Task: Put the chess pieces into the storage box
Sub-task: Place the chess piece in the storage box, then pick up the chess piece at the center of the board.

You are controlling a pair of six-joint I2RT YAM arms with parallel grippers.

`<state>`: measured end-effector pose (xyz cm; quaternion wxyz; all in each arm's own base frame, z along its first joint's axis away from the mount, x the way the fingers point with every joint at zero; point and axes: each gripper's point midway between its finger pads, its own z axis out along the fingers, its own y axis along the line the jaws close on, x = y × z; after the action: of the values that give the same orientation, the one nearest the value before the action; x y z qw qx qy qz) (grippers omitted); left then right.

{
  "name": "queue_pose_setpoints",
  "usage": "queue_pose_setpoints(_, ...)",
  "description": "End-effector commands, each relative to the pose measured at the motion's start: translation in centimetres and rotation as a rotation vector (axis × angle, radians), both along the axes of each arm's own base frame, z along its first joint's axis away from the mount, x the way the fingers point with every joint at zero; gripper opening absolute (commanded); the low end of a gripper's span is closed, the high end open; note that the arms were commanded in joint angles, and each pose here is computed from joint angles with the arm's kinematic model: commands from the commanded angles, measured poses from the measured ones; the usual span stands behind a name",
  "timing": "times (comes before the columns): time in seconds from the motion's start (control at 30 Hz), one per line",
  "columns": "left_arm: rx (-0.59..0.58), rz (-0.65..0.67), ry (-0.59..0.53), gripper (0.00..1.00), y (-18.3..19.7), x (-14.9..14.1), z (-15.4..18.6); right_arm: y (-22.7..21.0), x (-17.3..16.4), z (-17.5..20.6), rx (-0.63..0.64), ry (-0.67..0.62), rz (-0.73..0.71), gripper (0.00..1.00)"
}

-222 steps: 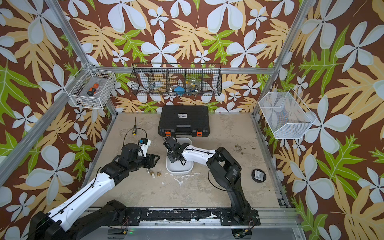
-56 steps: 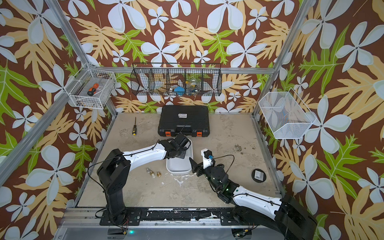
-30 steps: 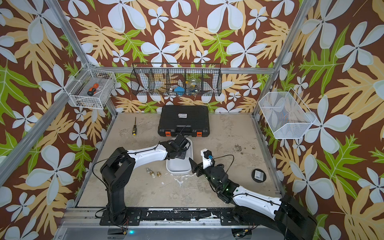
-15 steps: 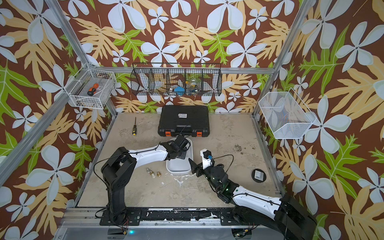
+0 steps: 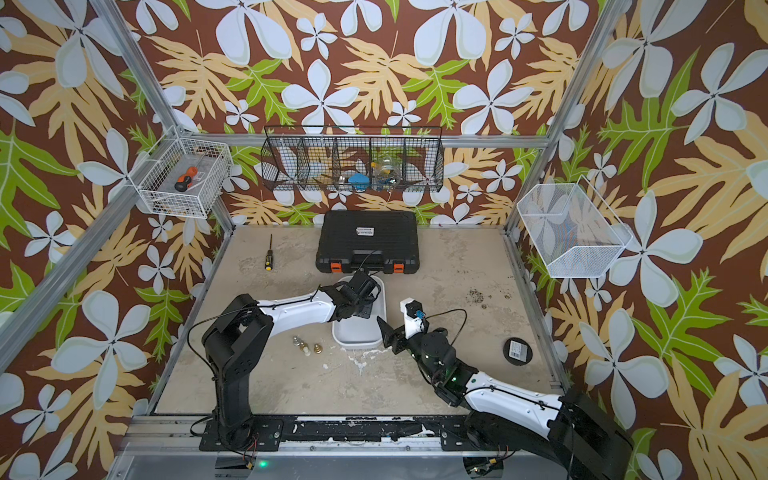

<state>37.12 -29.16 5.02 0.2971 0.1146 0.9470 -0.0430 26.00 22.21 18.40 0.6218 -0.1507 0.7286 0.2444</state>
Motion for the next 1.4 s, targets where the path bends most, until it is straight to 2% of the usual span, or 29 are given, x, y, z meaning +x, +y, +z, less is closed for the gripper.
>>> queue_pose_setpoints(0.0,-0.005,-0.01,0.001,0.27,0.0,-0.1,0.3,0.1,0.2,0.8,0.016,-0.02,-0.002,0.8)
queue_pose_setpoints(0.33,-0.036,-0.009,-0.027,0.34,0.1,-0.2,2.7,0.2,0.3,0.7,0.009,-0.014,-0.002,0.8)
queue_pose_setpoints(0.57,-0.123,-0.002,-0.09,0.36,1.1,-1.6,8.1,0.3,0.2,0.7,0.009,-0.015,0.002,0.8)
queue_pose_setpoints(0.67,-0.149,0.025,-0.135,0.4,2.9,-2.6,10.8,0.5,0.1,0.7,0.012,-0.017,0.016,0.8)
queue_pose_setpoints(0.73,-0.164,0.053,-0.115,0.42,4.5,-3.1,11.4,0.8,0.0,0.7,0.016,-0.018,0.033,0.8)
queue_pose_setpoints(0.97,-0.167,0.175,-0.032,0.48,10.8,-6.4,11.4,3.6,-1.8,1.1,-0.02,-0.055,0.191,0.81)
queue_pose_setpoints(1.1,-0.165,0.259,0.037,0.48,14.0,-8.4,9.8,5.0,-3.1,1.4,-0.007,-0.074,0.288,0.83)
queue_pose_setpoints(1.37,-0.172,0.353,0.144,0.48,16.2,-11.4,6.4,6.4,-3.3,0.6,-0.028,-0.043,0.338,0.84)
